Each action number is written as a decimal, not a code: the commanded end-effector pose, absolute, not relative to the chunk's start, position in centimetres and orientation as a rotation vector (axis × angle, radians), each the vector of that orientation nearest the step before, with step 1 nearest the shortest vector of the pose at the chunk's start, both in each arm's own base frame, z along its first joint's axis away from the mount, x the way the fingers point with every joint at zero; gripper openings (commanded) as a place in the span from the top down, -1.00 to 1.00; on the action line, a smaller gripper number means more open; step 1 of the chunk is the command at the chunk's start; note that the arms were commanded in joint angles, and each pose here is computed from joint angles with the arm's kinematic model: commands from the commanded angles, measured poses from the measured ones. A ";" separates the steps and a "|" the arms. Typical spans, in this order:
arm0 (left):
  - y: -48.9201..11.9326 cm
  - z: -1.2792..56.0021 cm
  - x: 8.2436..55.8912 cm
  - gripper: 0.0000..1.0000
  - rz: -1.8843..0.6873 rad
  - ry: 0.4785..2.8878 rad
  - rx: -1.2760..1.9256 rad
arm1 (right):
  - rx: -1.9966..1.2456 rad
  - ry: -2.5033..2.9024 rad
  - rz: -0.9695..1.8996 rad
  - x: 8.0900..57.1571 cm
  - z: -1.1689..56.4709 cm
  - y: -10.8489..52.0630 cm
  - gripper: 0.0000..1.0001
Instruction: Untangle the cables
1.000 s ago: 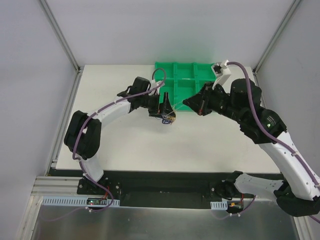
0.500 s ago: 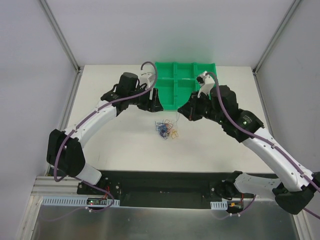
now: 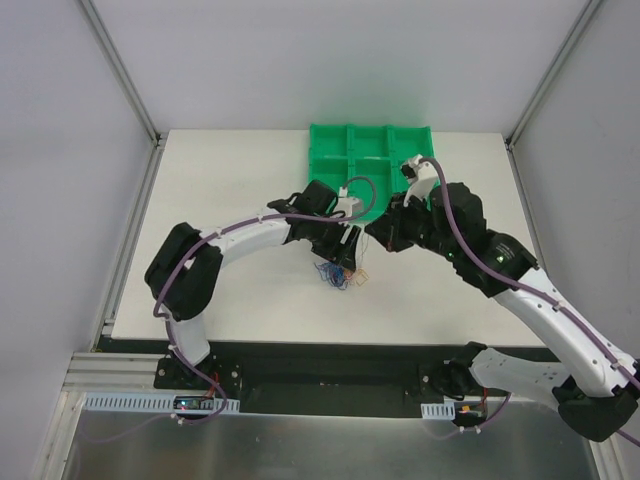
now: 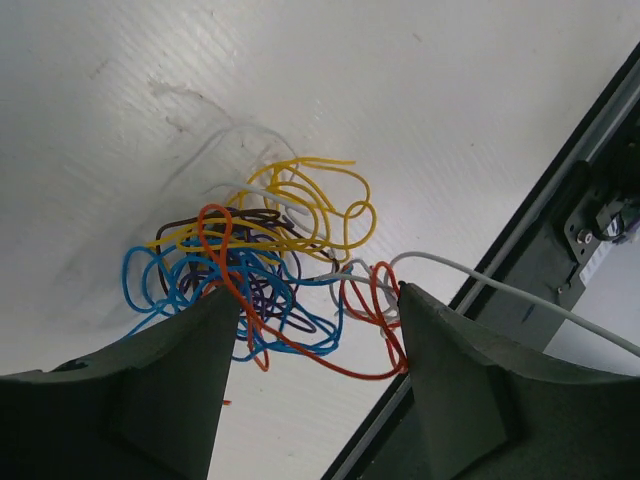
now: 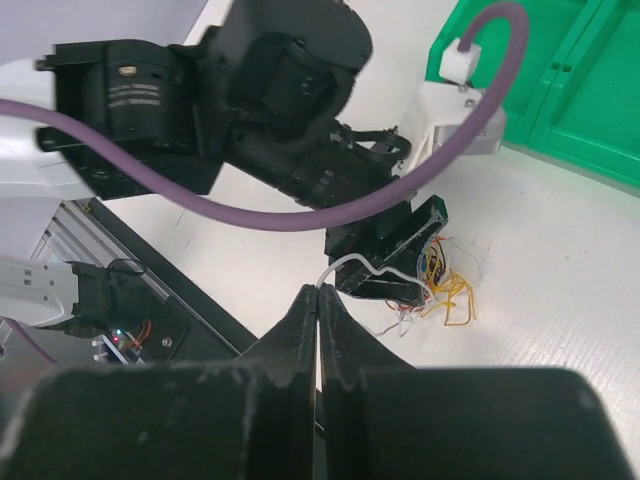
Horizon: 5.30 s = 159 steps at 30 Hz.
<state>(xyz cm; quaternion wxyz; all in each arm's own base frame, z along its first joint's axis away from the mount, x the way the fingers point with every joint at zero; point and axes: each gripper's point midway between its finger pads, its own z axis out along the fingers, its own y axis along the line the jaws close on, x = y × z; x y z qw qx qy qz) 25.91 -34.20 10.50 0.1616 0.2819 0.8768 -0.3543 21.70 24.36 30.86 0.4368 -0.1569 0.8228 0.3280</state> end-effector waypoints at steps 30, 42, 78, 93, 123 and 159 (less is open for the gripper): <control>-10.3 37.4 26.8 1.00 -0.043 1.759 0.064 | 0.338 2.215 0.032 23.3 19.5 4.3 0.99; -11.2 34.2 25.6 1.00 -0.121 1.837 0.106 | 0.103 2.156 0.121 24.5 24.2 6.1 0.99; -20.4 44.9 18.0 1.00 -0.980 1.695 0.274 | -0.407 1.729 1.006 27.0 24.0 39.6 0.54; -19.1 46.5 18.1 1.00 -0.925 1.635 0.262 | -0.710 1.717 1.204 20.9 20.9 39.1 -0.71; -18.4 48.3 17.5 1.00 -0.937 1.588 0.245 | -0.763 1.654 1.288 19.8 19.9 45.9 -0.49; -16.6 34.1 25.0 1.00 -0.442 1.905 0.171 | -0.358 2.067 0.772 22.3 25.2 20.4 0.99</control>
